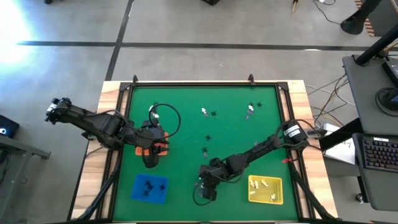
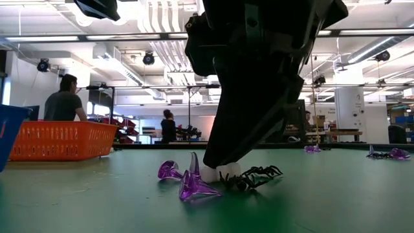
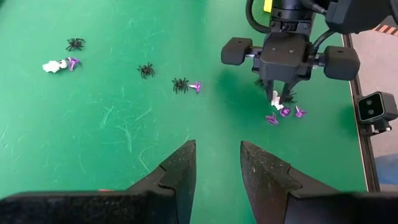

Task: Sort Halloween decoration
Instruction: Put the white skeleton toy into the yellow bin

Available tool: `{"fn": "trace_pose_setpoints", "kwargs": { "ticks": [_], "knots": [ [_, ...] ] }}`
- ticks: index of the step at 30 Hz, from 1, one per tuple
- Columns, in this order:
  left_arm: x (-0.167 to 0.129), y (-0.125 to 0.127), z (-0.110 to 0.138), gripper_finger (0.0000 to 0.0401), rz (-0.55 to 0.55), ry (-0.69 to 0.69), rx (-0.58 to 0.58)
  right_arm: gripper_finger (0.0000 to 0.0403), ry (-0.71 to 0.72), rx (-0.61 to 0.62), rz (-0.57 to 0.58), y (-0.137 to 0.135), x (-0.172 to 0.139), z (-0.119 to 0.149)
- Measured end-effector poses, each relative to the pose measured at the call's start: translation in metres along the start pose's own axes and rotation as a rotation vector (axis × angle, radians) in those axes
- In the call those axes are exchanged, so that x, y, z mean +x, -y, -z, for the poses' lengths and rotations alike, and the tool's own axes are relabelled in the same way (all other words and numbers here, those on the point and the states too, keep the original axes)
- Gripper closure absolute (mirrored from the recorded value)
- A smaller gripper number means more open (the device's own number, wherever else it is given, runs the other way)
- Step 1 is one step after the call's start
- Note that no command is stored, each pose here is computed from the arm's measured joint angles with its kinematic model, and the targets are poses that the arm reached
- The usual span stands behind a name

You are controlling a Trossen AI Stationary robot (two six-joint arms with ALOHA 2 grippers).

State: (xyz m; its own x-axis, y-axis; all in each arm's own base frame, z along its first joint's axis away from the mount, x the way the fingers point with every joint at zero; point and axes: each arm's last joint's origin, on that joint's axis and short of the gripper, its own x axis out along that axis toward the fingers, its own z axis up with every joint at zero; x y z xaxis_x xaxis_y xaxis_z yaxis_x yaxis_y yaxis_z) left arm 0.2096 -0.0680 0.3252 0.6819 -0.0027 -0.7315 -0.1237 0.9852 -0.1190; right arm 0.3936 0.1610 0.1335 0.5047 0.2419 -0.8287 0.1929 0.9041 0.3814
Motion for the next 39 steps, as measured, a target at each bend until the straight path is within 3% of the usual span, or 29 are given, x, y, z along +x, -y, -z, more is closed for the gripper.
{"fn": "trace_pose_setpoints", "kwargs": {
  "ticks": [10,17,23,31,39],
  "knots": [
    [0.0,0.0,0.0,0.0294,0.002,-0.001,0.0,0.0335,-0.111,0.014,-0.021,0.004,0.001,0.004],
    [0.0,0.0,0.0,0.0294,0.0,-0.004,0.001,0.0339,-0.089,0.022,0.015,0.011,0.001,0.0],
    [0.0,0.0,0.0,0.0294,0.001,-0.004,0.001,0.0384,-0.083,0.029,0.024,0.014,0.001,-0.002],
    [0.0,0.0,0.0,0.0294,0.001,-0.004,0.0,0.039,-0.085,0.039,0.003,0.013,-0.001,-0.005],
    [0.0,0.0,0.0,0.0294,0.001,-0.003,0.0,0.0392,-0.056,0.039,0.004,-0.005,-0.02,-0.027]
  ]
}}
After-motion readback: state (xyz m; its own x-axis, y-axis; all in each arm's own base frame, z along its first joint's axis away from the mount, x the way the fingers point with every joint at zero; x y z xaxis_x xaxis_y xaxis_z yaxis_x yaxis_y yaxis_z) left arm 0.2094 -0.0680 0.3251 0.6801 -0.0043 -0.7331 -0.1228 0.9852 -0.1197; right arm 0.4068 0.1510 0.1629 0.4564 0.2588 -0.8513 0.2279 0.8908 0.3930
